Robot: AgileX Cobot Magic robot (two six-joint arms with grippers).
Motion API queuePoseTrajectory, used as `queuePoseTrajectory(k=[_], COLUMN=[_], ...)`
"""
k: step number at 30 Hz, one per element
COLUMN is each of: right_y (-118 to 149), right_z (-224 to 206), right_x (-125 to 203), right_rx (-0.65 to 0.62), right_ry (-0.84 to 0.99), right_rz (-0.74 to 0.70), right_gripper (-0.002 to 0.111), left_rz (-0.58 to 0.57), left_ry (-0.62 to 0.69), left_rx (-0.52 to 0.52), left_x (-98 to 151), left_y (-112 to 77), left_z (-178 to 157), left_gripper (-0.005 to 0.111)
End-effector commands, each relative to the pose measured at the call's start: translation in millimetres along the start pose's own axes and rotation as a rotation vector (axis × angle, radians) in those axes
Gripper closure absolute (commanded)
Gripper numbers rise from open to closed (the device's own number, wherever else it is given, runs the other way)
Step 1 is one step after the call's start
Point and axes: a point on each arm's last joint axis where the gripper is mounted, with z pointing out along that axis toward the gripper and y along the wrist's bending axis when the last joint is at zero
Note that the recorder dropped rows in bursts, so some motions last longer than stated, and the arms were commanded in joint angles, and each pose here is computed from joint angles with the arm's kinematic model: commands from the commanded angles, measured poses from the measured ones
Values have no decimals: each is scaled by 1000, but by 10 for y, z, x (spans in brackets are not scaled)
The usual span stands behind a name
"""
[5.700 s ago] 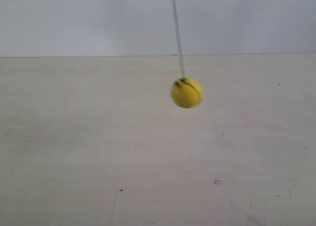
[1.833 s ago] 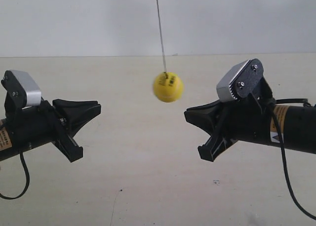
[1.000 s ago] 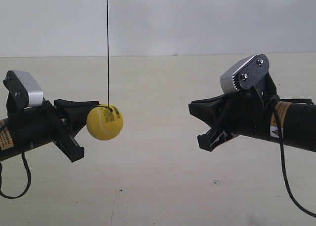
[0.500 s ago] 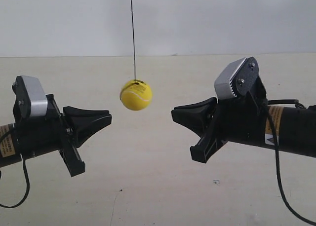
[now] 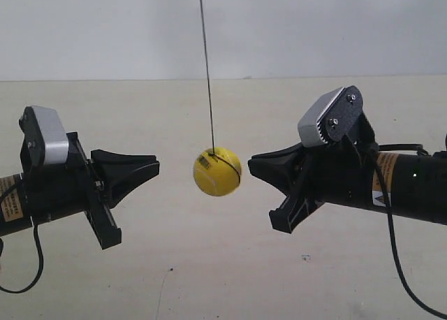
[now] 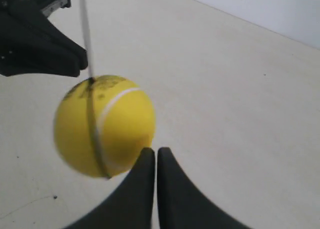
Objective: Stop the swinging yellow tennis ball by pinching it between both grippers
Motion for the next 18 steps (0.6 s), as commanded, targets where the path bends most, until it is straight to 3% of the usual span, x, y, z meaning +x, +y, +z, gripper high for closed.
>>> queuePoseTrajectory(k=[1, 10, 18], right_y=[-15, 284, 254], right_z=[15, 130, 131], right_x=[3, -29, -6], right_rx=[19, -89, -56], right_ry=[11, 8, 34], right_rz=[-2, -61, -61], right_gripper=[108, 108, 108], left_rz=[3, 11, 22], left_ry=[-15, -11, -7], left_rx=[6, 41, 71], left_x=[-15, -14, -9], left_y=[-10, -48, -76], left_z=[17, 23, 22], left_gripper=[102, 102, 102])
